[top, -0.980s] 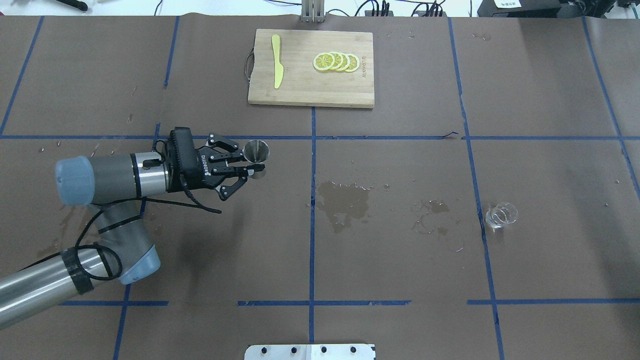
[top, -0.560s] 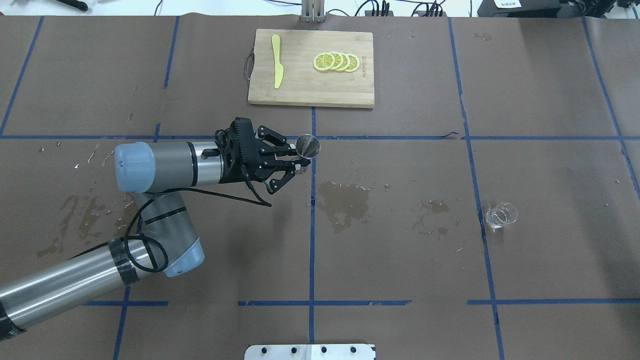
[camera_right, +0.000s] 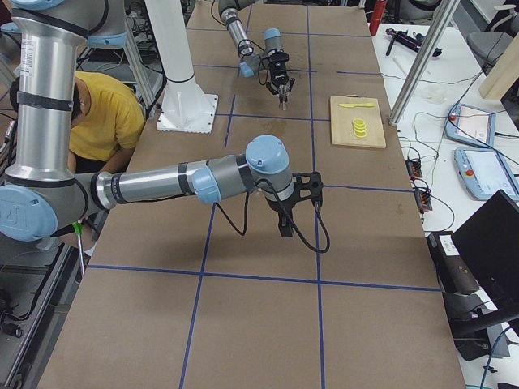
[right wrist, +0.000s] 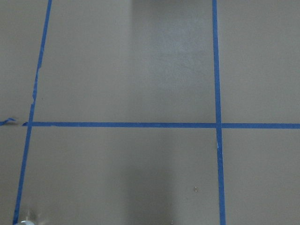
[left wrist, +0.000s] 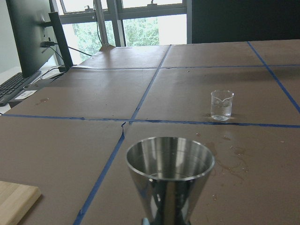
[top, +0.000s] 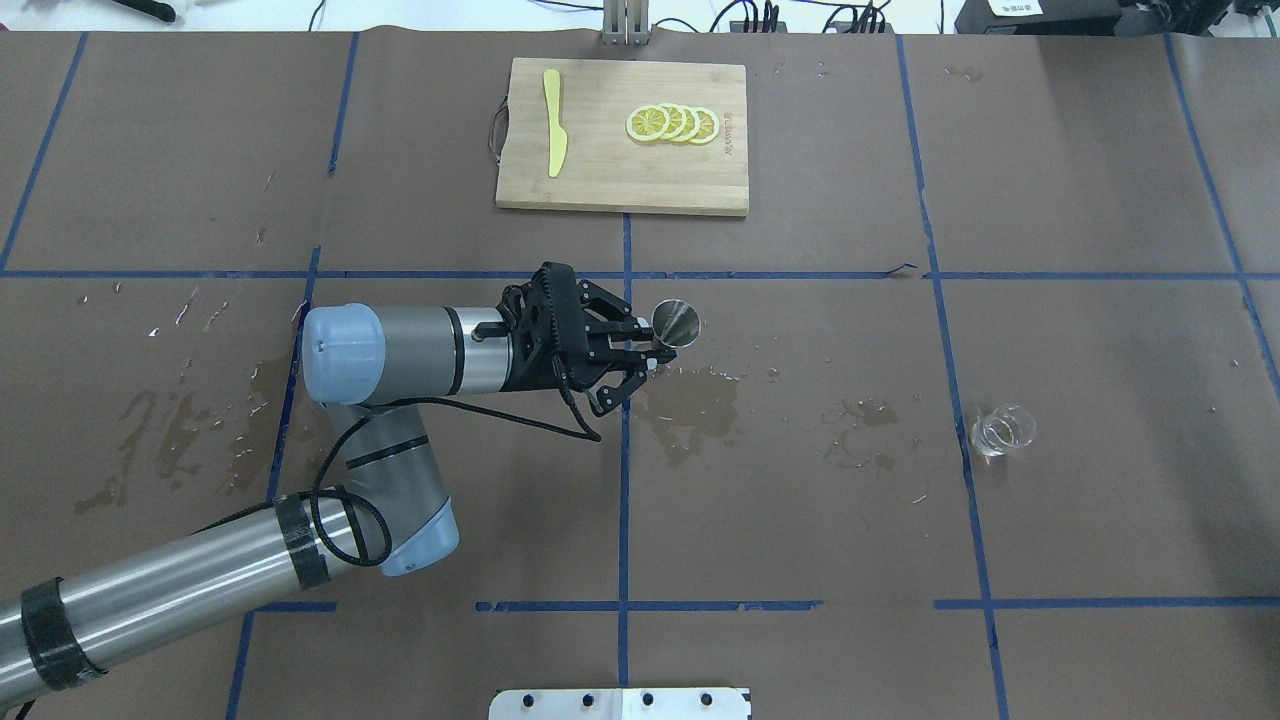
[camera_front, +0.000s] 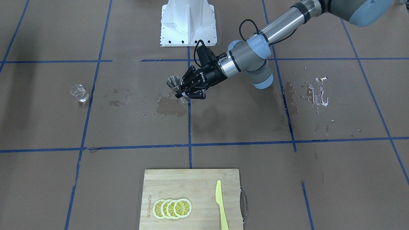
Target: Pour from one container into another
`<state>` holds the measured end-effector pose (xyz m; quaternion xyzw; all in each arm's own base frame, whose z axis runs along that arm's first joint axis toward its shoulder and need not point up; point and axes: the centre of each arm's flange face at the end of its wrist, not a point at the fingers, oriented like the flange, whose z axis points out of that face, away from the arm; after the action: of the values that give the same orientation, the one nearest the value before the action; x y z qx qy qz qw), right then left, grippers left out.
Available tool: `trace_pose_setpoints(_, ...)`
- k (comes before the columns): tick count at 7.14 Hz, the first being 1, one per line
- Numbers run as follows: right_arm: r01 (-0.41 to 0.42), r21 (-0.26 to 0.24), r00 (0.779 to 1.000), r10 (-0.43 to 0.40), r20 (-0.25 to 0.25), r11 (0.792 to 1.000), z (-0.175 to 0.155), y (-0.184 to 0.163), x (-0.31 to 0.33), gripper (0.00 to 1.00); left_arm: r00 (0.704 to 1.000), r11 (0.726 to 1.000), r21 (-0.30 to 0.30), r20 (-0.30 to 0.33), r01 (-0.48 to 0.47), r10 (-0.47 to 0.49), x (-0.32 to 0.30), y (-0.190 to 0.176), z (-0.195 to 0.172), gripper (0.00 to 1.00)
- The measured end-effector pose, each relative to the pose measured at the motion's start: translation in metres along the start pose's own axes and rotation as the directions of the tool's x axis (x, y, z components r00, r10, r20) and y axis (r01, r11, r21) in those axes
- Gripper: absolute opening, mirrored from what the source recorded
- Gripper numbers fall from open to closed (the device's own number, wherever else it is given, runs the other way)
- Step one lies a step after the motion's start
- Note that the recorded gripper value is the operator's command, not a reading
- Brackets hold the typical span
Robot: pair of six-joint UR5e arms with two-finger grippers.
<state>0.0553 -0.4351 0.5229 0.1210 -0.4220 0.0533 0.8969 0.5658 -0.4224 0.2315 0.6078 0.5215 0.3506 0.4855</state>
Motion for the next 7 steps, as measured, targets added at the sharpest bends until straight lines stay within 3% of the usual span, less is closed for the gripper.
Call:
trace_pose_setpoints(3, -0.123, 0.1, 0.992, 0.119, 0.042, 0.987, 0.018, -0.003, -0.067, 1.0, 1.0, 1.0, -0.002, -0.013, 0.012, -0.012, 0.01, 0.005, 0.001, 0.0)
trace_pose_setpoints(5, -0.208, 0.178, 0.978, 0.206, 0.03, 0.962, 0.054, 0.013, -0.156, 1.0, 1.0, 1.0, -0.006, -0.011, 0.014, -0.014, 0.011, 0.008, 0.0, 0.0)
trace_pose_setpoints(7, -0.24, 0.273, 0.969, 0.246, 0.012, 0.932, 0.089, 0.045, -0.226, 1.0, 1.0, 1.0, -0.007, -0.011, 0.015, -0.015, 0.011, 0.01, -0.002, 0.0)
